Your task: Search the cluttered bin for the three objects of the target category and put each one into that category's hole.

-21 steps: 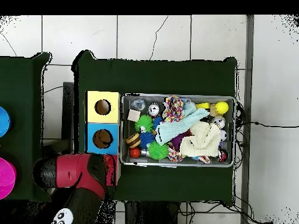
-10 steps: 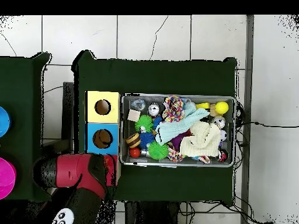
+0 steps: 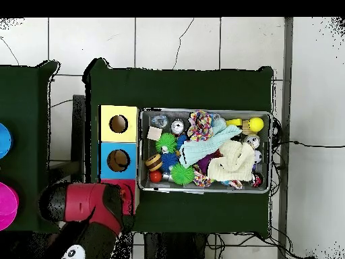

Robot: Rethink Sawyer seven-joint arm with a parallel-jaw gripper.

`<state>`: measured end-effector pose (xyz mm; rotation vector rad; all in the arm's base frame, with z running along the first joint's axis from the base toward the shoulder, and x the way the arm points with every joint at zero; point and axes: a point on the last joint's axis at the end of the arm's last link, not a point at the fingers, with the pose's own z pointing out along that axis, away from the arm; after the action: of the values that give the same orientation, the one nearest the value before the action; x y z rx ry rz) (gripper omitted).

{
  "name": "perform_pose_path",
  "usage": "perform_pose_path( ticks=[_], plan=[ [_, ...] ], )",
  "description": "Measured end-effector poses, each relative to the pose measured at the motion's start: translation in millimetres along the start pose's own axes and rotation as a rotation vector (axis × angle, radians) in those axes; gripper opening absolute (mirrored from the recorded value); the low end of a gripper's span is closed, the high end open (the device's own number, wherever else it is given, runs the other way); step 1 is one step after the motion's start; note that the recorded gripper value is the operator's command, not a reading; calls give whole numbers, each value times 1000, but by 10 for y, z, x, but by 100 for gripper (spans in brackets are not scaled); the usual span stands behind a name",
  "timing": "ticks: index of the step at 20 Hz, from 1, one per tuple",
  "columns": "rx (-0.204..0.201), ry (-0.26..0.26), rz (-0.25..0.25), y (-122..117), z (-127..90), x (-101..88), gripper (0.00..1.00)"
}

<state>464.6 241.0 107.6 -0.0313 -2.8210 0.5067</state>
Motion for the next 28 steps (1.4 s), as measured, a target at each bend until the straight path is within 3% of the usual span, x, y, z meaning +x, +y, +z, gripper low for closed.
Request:
perform_pose_path(
  ticks=[11,28],
  plan=[
    [15,17,-25,122,33,161,0],
    [52,40,15,61,200,173,0]
  ],
)
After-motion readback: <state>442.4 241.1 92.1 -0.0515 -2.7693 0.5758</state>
